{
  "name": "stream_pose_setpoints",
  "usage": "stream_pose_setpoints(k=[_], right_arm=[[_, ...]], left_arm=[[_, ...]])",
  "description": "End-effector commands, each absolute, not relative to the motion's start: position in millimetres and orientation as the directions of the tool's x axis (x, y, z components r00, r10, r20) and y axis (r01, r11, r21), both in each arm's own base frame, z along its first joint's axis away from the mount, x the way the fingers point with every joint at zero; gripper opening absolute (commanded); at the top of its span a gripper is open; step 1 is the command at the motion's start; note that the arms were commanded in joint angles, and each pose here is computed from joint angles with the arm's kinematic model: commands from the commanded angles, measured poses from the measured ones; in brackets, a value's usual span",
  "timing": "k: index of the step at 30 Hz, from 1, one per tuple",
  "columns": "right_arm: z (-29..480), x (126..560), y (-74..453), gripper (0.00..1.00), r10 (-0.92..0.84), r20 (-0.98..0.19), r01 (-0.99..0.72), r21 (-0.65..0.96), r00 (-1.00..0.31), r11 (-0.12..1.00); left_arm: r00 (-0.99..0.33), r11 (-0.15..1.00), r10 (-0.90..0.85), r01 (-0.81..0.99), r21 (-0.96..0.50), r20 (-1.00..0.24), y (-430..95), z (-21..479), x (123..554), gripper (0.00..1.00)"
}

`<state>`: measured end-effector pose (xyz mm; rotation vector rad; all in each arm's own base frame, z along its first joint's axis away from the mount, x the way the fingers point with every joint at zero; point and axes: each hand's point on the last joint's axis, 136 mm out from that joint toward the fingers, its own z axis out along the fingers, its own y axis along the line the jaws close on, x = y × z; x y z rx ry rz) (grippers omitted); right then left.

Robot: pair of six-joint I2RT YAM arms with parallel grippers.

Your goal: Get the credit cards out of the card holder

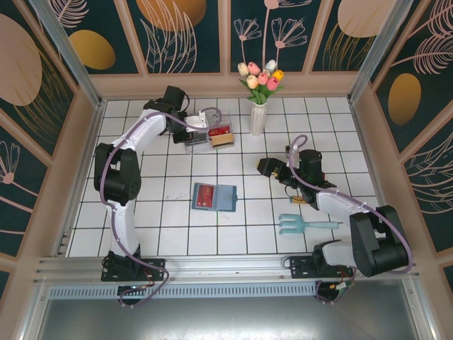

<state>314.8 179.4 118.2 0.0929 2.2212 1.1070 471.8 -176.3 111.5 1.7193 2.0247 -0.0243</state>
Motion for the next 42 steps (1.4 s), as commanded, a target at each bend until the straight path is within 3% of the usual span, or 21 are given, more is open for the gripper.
stream_pose_setpoints(k=[1, 22, 34, 42], right_arm=[[119, 317, 176, 0.99, 0.326, -0.554, -0.236, 0.714, -0.766, 0.659], [118, 315, 182, 0.99, 0.301, -0.567, -0.259, 0.702, -0.767, 0.663], [115, 316, 182, 0.99, 0.289, -0.578, -0.254, 0.68, -0.763, 0.688], [114, 316, 183, 0.99, 0.286, -0.572, -0.252, 0.682, -0.768, 0.687]], left_arm=[[-0.076, 0.195, 0.934, 0.926, 0.322, -0.348, -171, 108, 479, 0.0], [-0.089, 0.214, 0.922, 0.929, 0.303, -0.378, -176, 93, 476, 0.0], [-0.139, 0.26, 0.917, 0.918, 0.299, -0.373, -173, 88, 482, 0.22], [-0.099, 0.272, 0.888, 0.901, 0.337, -0.45, -184, 120, 488, 0.26]])
